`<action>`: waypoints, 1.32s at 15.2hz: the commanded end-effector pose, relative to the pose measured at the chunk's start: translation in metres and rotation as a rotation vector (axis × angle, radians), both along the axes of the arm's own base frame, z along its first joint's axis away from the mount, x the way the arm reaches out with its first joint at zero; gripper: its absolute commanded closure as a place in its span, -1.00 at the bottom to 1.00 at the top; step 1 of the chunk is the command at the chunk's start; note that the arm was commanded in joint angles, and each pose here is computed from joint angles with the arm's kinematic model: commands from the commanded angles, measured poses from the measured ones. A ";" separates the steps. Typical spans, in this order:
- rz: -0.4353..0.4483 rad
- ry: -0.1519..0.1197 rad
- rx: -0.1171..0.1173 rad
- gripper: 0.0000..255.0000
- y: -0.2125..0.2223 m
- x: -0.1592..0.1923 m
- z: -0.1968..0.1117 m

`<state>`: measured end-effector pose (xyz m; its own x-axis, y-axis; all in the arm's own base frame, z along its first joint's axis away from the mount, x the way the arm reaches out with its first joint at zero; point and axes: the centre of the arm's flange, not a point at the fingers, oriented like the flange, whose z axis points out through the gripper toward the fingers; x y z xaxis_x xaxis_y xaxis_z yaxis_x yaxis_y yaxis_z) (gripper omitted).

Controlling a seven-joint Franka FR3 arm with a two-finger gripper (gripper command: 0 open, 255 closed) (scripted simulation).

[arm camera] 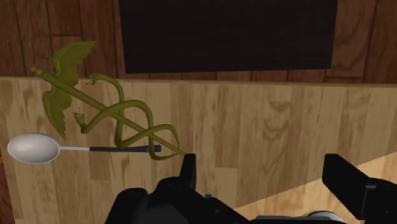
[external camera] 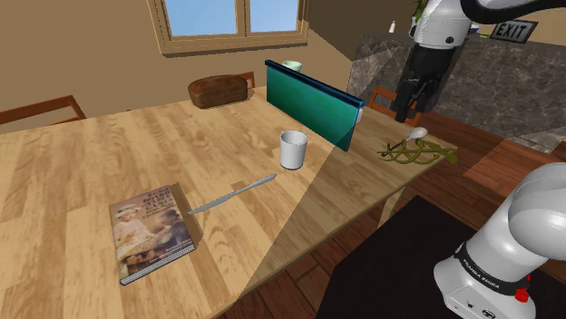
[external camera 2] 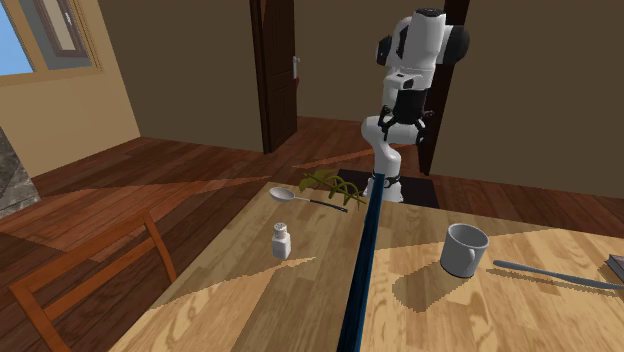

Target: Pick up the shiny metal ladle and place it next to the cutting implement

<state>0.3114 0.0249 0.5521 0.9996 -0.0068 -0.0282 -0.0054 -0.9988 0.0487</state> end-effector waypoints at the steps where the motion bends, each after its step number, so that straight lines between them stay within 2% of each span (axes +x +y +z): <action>1: 0.000 0.000 0.000 -1.00 0.000 0.000 0.000; 10: 0.499 0.050 0.054 -1.00 -0.109 -0.016 -0.051; 15: 0.776 0.078 0.083 -1.00 -0.168 -0.002 -0.081; 20: 1.053 0.106 0.113 -1.00 -0.220 0.026 -0.114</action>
<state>0.3300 -0.1869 0.4425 0.5483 0.8339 -0.0632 0.8293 -0.5519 -0.0877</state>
